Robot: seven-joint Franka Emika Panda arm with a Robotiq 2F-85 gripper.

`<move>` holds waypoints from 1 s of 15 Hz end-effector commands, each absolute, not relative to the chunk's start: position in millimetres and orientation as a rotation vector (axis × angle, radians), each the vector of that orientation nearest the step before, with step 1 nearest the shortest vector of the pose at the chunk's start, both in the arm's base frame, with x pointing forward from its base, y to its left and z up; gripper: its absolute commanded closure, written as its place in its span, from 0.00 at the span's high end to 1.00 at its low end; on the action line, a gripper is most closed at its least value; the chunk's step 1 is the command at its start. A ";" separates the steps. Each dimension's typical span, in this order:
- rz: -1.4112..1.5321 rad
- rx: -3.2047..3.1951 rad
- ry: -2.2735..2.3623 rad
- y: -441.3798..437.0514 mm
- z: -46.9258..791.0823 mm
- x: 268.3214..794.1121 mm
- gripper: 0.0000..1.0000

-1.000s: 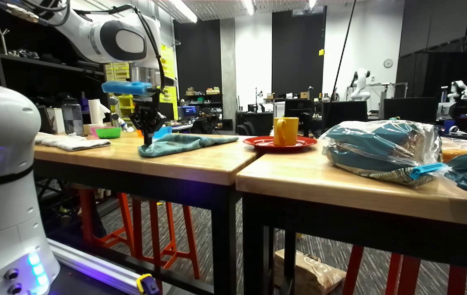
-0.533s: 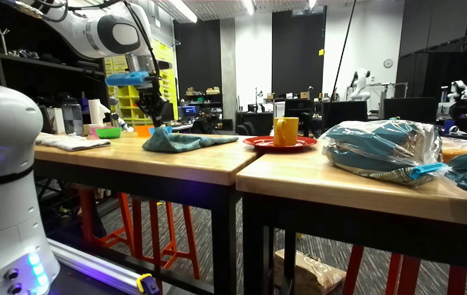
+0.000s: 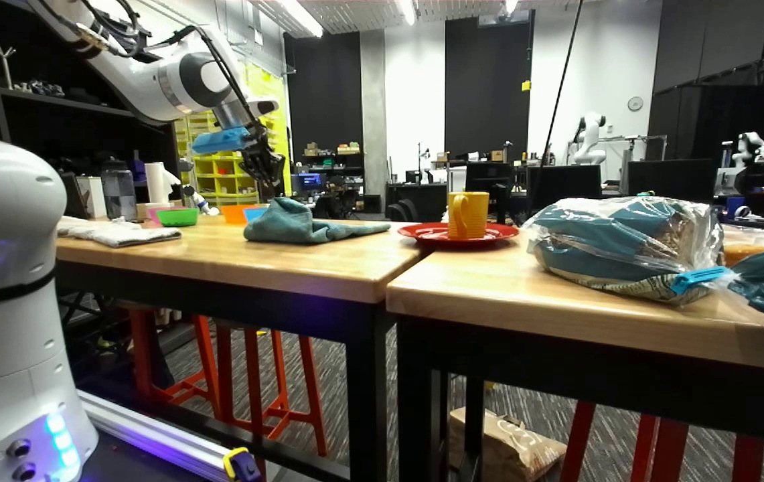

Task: Fold the blue towel on the table

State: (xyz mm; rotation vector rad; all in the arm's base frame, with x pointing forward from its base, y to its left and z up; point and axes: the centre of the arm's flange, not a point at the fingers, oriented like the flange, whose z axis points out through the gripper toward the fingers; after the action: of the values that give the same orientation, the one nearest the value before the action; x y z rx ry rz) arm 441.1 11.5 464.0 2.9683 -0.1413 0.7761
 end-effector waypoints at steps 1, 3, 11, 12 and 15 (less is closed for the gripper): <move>0.807 2.887 -0.206 21.0 460.1 486.8 0.00; 0.795 2.857 -0.238 21.6 455.9 503.3 0.00; 0.824 2.793 -0.504 25.3 443.9 550.0 0.00; 0.827 2.787 -0.534 27.0 443.0 553.3 0.00; 0.808 2.783 -0.626 29.0 440.7 561.2 0.00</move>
State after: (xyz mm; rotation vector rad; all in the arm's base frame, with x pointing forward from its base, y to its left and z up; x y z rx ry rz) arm 545.8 21.7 441.1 2.8037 -0.5443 0.8268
